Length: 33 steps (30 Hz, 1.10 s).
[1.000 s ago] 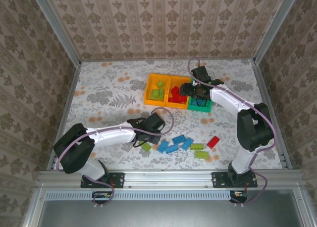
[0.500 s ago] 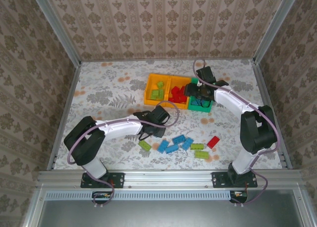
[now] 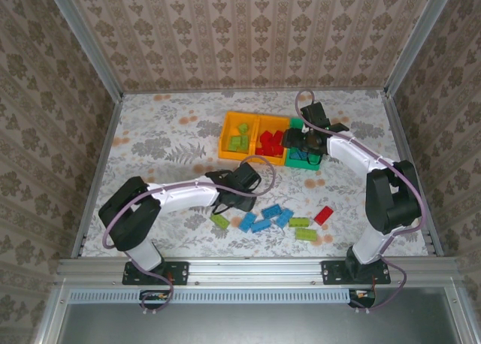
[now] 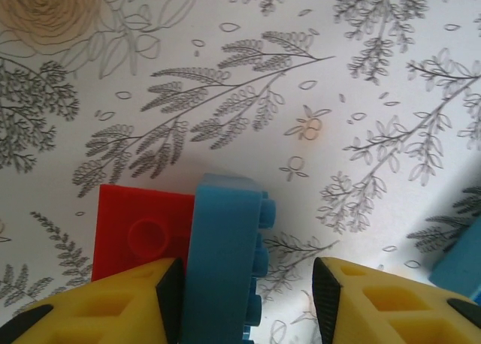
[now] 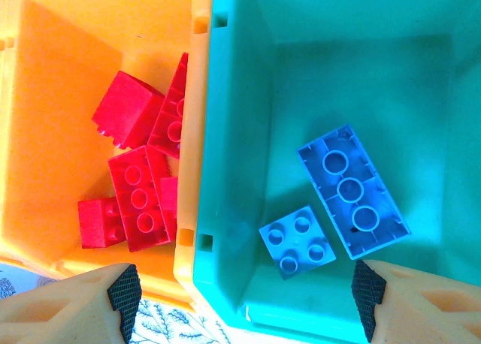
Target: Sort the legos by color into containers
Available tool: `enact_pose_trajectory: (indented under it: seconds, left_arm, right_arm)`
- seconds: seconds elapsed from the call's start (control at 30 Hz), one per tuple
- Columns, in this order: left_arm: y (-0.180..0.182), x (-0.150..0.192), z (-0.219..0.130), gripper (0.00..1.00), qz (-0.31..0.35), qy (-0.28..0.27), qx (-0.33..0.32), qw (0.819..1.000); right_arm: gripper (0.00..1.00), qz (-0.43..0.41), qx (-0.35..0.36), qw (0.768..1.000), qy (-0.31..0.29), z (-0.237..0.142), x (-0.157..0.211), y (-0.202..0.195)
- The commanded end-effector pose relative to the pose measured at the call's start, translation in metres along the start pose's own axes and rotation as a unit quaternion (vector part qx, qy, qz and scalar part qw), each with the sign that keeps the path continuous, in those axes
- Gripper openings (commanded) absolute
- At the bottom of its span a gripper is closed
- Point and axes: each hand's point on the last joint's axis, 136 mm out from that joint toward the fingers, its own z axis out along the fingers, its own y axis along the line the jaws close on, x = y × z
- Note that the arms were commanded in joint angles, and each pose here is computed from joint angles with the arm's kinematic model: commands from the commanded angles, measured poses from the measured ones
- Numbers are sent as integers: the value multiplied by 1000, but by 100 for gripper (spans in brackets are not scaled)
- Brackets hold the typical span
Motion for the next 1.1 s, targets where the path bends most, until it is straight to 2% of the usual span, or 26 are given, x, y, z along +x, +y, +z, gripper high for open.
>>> enact_pose_trajectory:
  seconds: [0.0, 0.23, 0.53, 0.83, 0.97, 1.07]
  left_arm:
    - [-5, 0, 0, 51, -7, 8, -3, 1000]
    - [-7, 3, -1, 53, -3, 5, -13, 1000]
    - [35, 15, 0, 56, -40, 10, -55, 998]
    - [55, 18, -9, 58, -55, 3, -70, 996]
    - [51, 12, -14, 62, -55, -9, -58, 997]
    - [46, 4, -23, 69, -50, -29, -51, 997]
  right_arm:
    - [77, -3, -5, 1000, -11, -10, -4, -1]
    - [77, -1, -5, 1000, -8, -9, -2, -4]
    - [77, -1, -2, 1000, -1, -9, 3, -9]
    - [77, 4, -6, 1000, 2, -6, 4, -9]
    - [77, 2, -6, 1000, 2, -7, 3, -9]
    - [77, 3, -5, 1000, 4, -6, 4, -9]
